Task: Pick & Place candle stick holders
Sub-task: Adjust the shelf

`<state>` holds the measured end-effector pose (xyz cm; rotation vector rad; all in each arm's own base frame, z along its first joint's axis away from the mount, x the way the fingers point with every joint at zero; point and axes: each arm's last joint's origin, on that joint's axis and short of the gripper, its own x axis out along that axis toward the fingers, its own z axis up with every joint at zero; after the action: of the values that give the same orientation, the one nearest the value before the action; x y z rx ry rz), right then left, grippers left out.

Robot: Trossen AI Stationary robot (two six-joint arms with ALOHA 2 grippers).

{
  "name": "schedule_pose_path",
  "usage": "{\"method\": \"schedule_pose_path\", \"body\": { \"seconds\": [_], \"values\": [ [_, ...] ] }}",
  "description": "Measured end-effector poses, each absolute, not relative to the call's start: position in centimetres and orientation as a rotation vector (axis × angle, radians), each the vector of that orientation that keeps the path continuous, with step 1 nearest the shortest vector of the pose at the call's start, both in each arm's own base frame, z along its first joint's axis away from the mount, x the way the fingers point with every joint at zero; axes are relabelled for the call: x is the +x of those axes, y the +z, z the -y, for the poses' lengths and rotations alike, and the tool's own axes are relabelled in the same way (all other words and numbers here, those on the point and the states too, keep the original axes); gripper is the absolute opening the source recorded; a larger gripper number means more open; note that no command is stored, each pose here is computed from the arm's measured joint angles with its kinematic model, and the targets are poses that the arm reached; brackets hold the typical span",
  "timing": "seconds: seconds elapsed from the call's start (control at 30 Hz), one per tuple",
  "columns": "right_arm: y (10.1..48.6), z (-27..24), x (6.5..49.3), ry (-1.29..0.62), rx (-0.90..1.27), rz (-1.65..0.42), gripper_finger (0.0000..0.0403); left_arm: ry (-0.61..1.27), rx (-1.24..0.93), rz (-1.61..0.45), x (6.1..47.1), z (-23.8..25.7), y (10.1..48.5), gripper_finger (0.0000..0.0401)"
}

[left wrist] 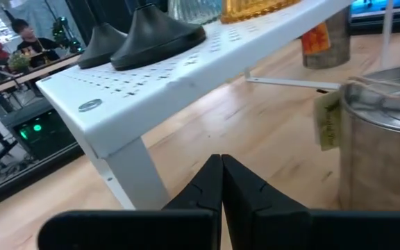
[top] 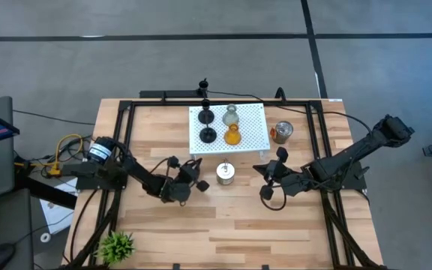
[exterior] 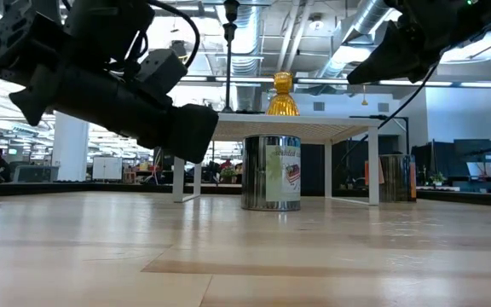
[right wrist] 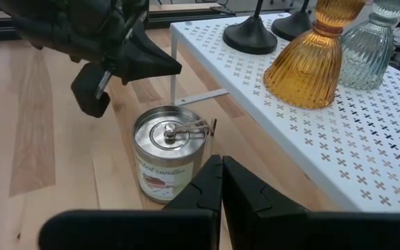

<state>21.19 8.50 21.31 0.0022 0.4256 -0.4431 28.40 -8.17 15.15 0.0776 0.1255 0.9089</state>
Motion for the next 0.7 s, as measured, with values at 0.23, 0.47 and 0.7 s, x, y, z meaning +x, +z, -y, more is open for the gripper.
{"method": "schedule_pose_path", "body": {
  "seconds": [0.23,0.47,0.7],
  "values": [
    [21.29,-8.5,21.18,-0.444,0.001,-0.427,0.0,0.977,0.12,-0.132,28.25,8.04,15.2,0.0003],
    [21.29,-8.5,21.18,-0.444,0.001,-0.427,0.0,1.024,0.149,-0.138,28.13,7.96,15.24,0.0003],
    [21.29,-8.5,21.18,-0.444,0.0,-0.427,0.0,1.057,0.17,-0.144,28.05,7.92,15.26,0.0003]
  ]
}}
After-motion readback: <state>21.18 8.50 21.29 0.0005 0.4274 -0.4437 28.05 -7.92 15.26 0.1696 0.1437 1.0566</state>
